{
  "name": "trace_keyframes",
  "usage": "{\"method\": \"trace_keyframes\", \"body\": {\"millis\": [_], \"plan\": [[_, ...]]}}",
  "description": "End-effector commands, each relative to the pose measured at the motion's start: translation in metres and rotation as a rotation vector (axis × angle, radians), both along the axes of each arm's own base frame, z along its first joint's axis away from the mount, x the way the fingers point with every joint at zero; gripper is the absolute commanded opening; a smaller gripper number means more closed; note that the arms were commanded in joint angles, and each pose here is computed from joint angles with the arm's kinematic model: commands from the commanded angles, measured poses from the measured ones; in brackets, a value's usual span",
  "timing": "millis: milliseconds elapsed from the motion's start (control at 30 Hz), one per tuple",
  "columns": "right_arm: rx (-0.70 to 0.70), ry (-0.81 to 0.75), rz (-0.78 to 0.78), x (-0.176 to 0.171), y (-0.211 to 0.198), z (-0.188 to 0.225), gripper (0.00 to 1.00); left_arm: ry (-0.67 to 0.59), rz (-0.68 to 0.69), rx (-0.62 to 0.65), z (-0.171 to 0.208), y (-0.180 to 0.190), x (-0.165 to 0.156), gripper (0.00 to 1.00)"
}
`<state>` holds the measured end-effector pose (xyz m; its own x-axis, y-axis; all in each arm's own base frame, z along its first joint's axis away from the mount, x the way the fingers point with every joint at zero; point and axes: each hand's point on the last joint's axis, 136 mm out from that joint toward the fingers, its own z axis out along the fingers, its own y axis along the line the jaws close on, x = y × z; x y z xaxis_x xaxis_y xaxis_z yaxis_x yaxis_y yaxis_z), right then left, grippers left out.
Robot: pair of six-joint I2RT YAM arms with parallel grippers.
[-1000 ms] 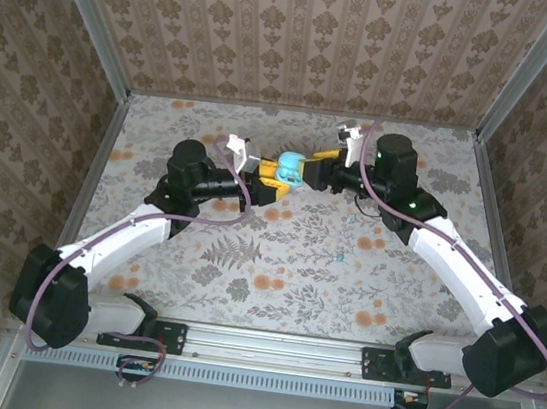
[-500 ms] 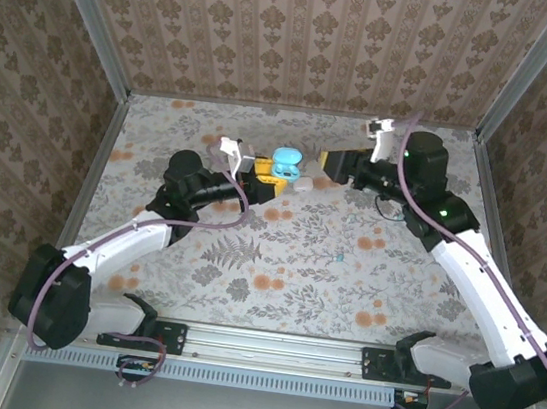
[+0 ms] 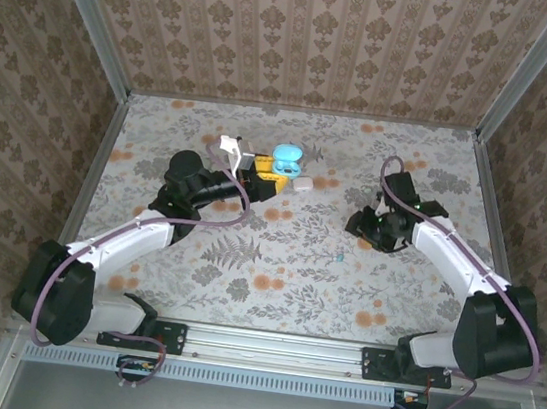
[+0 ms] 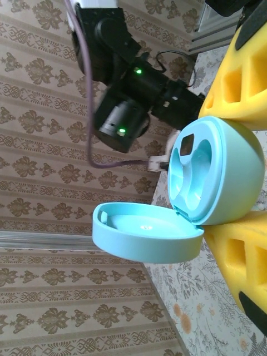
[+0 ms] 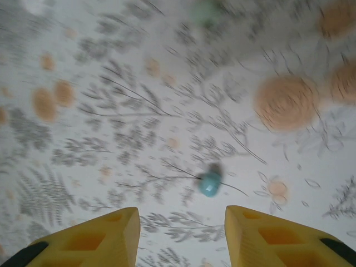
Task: Insert wireless bluetooth earbuds into charging case
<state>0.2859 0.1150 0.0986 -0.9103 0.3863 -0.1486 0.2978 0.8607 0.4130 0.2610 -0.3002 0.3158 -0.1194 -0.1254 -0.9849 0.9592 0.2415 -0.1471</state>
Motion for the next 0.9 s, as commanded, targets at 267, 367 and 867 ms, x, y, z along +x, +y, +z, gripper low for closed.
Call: {"method": "trace_keyframes", "body": {"millis": [267,367,867], "plan": [[-0.148,0.071,-0.099,0.016,-0.049,-0.036,0.41,-0.068,0.008,0.0,0.016,0.005,-0.009,0.26],[-0.159,0.047,-0.149,0.036,-0.075,-0.032,0.41,-0.068,0.004,0.009,0.016,0.005,-0.01,0.26],[-0.124,0.041,-0.295,0.111,-0.152,-0.047,0.34,-0.083,0.029,0.032,0.018,0.008,-0.011,0.26]]}}
